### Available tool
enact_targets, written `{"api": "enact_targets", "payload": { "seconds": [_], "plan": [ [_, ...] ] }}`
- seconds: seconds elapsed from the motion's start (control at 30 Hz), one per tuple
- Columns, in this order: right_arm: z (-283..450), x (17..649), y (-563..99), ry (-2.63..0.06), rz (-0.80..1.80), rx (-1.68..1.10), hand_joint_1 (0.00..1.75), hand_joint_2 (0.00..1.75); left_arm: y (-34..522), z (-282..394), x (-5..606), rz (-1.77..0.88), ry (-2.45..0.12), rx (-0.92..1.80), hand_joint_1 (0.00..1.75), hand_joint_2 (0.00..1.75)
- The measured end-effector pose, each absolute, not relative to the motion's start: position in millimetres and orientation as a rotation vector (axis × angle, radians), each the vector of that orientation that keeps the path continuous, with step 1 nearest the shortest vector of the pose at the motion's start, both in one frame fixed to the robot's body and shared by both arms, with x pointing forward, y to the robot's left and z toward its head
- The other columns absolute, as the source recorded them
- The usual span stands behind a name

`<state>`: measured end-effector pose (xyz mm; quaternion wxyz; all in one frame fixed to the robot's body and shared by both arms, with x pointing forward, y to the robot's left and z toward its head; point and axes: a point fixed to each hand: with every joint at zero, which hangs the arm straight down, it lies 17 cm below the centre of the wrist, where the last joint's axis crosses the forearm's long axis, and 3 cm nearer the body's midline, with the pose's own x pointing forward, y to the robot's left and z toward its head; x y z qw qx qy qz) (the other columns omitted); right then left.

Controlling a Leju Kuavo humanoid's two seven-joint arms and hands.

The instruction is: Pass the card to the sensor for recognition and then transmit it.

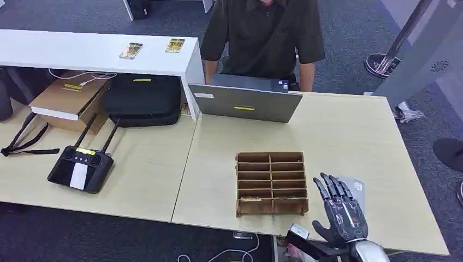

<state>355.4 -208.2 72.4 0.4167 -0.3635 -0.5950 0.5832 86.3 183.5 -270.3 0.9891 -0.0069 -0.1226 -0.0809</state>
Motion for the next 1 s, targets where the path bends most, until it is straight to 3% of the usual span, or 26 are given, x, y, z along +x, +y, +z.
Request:
{"api": "enact_targets", "payload": {
  "seconds": [1.0],
  "plan": [
    [75.2,389.9,-152.6,-1.623,1.588,-0.835,0.0,1.75,184.7,-268.9,96.9,-0.157,-0.254,-0.018,0.0,0.0]
  ]
}}
